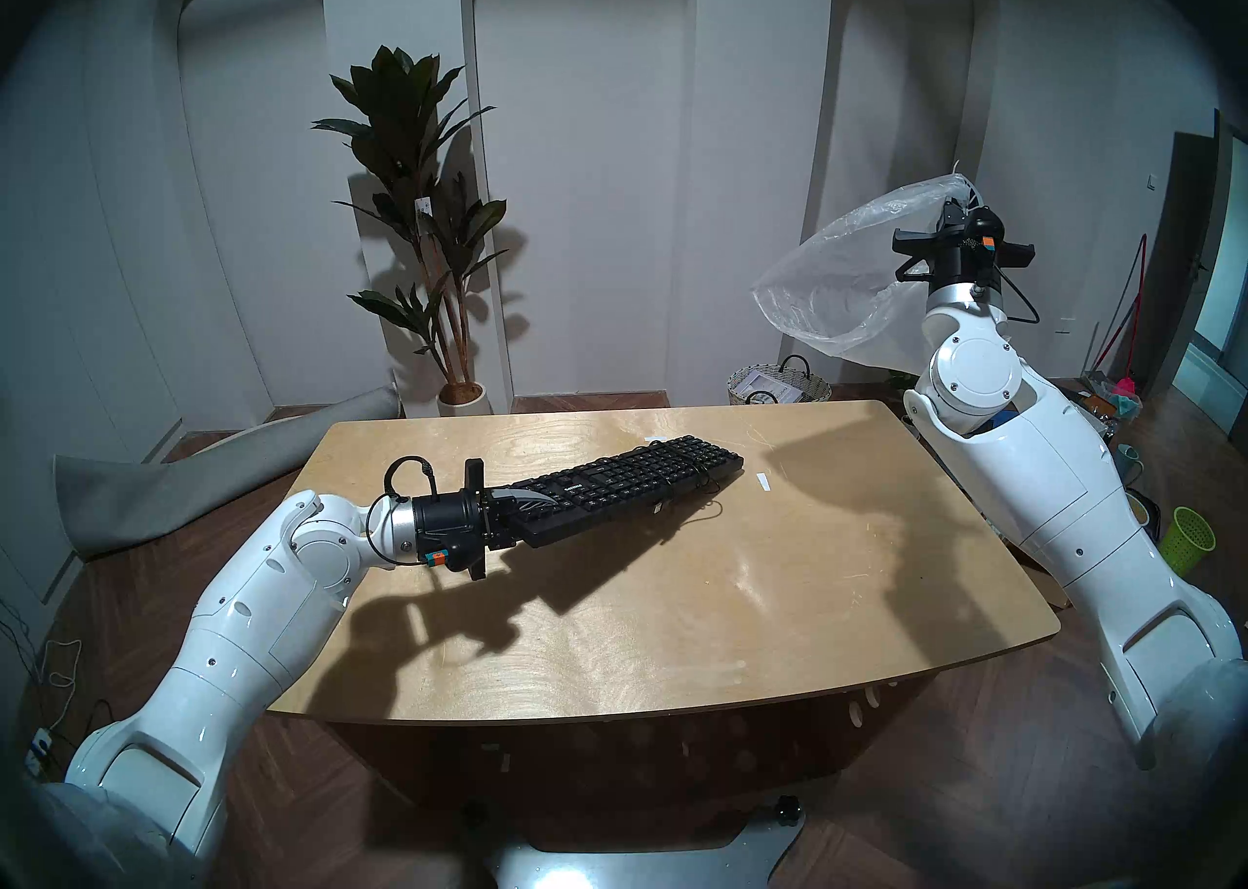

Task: Unwrap the new keyboard and set the wrapping aside

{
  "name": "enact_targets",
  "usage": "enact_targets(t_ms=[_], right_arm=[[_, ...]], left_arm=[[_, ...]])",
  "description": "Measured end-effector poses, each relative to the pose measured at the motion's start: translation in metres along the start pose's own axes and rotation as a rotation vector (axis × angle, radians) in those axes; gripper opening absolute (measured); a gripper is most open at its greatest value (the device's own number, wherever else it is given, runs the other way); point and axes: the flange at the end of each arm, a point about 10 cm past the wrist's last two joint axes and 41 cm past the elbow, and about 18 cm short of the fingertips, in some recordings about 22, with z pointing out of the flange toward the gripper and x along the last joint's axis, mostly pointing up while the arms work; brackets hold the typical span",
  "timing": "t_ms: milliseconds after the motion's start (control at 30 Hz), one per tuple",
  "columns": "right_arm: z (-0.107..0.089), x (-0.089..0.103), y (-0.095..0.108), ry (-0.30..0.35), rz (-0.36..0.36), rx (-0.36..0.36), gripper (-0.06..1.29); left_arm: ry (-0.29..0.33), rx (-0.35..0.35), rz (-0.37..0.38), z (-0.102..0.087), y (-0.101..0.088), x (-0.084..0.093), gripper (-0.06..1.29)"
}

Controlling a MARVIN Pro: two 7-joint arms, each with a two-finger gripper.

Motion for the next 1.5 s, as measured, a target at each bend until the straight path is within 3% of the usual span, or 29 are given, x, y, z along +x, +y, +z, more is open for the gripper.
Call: enact_targets(t_ms=[467,867,1067,1100,1167,1200,1233,1500], right_arm=[[-0.005,-0.001,0.011,-0.015,-0.015,-0.024,-0.03],[-0.008,0.006,0.013,-0.009,-0.008,-0.033,-0.03],[-0.006,0.009,0.018,-0.006,-0.01,-0.045,-0.03],[-0.006,0.009,0.019,-0.005,-0.01,-0.048,-0.03],[-0.006,0.01,0.02,-0.005,-0.011,-0.052,-0.03],[-0.005,0.011,0.021,-0.004,-0.012,-0.054,-0.03],[-0.005,0.011,0.023,-0.004,-0.013,-0.057,-0.03],[-0.004,0.014,0.03,-0.005,-0.02,-0.072,-0.03]], left_arm=[[-0.017,-0.066,-0.034,0.012,0.032,-0.008,0.25],[-0.054,-0.139,-0.043,0.004,0.055,-0.02,0.23],[-0.066,-0.157,-0.024,-0.001,0.053,-0.026,0.25],[-0.069,-0.164,-0.017,-0.001,0.053,-0.027,0.38],[-0.07,-0.161,-0.007,-0.002,0.049,-0.028,0.52],[-0.071,-0.161,0.0,-0.002,0.047,-0.029,0.65],[-0.071,-0.165,0.009,-0.002,0.045,-0.03,0.92],[-0.076,-0.205,0.053,-0.004,0.039,-0.034,1.11]])
